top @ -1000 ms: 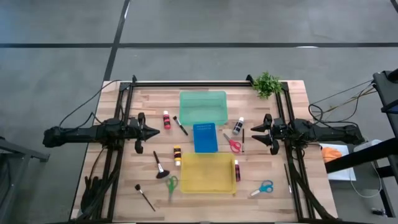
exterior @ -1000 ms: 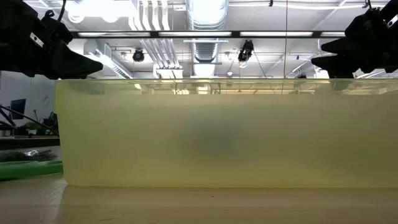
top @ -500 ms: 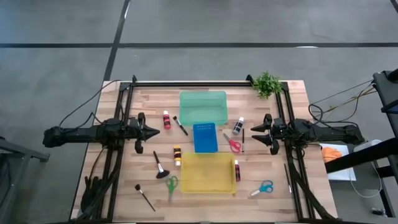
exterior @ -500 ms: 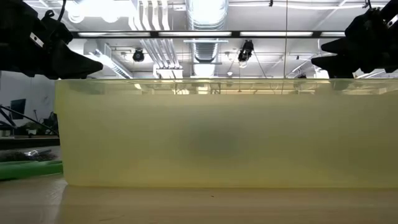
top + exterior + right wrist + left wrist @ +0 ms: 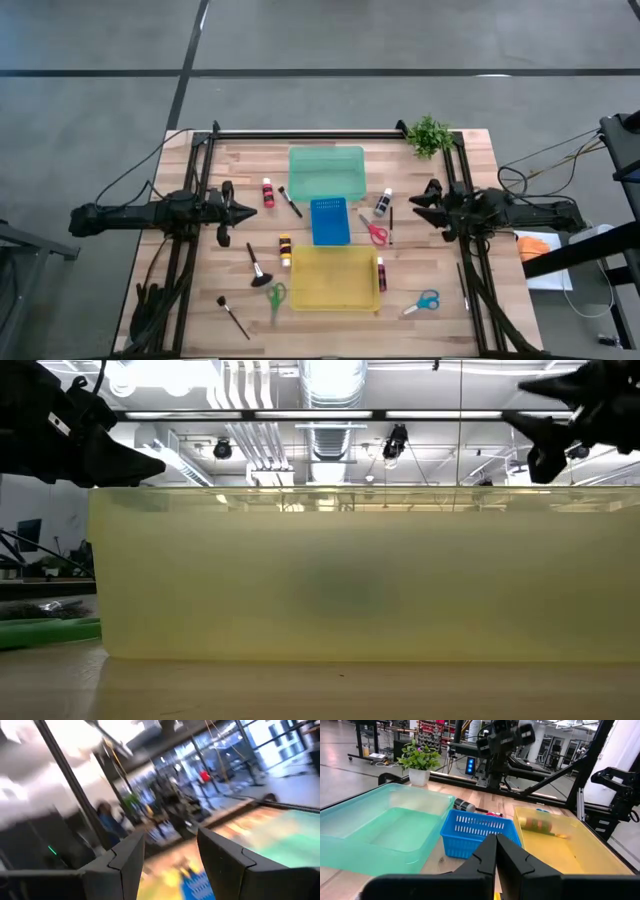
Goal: Pick & Place Paint Supplies
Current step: Put the gray paint bottle into the blue bin
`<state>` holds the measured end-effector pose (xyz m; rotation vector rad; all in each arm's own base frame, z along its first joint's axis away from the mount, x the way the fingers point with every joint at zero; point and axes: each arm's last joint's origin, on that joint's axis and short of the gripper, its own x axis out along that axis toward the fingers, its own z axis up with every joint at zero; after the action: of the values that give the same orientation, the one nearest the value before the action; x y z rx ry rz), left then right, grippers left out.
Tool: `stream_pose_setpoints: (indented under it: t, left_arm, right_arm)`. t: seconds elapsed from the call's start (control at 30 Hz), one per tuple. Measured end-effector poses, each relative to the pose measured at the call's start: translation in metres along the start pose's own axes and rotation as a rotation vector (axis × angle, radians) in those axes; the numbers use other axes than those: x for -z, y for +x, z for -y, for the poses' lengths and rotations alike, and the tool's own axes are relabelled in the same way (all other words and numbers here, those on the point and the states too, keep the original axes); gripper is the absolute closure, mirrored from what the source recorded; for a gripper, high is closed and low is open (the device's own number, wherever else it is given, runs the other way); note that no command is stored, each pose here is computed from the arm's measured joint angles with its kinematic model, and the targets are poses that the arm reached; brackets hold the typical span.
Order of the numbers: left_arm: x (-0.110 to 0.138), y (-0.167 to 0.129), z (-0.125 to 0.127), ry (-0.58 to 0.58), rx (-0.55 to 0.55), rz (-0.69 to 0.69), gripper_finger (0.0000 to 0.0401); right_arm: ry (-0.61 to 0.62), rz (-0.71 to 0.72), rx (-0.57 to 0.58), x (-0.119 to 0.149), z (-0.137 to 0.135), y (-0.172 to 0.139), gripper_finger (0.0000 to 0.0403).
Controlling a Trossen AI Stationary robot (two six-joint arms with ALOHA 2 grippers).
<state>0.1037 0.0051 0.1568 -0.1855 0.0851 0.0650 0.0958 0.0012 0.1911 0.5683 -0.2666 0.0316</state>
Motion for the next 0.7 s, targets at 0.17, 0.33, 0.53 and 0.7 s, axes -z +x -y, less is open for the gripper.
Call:
stream_pose_setpoints:
  t: [0.17, 0.33, 0.53, 0.7]
  left_arm:
    - [0.0, 0.0, 0.0, 0.0, 0.0, 0.0, 0.0381]
    - [0.0, 0.0, 0.0, 0.0, 0.0, 0.0, 0.0381]
    - [0.0, 0.0, 0.0, 0.0, 0.0, 0.0, 0.0381]
    - [0.0, 0.0, 0.0, 0.0, 0.0, 0.0, 0.0381]
  right_arm:
    - [0.229, 0.08, -0.058, -0.008, -0.005, 0.0, 0.0222]
    - [0.28, 0.221, -0.076, -0.019, -0.009, -0.001, 0.0222]
    - [0.234, 0.457, -0.106, -0.037, -0.016, -0.008, 0.0222]
    - [0.117, 0.581, -0.123, -0.047, -0.021, -0.014, 0.0222]
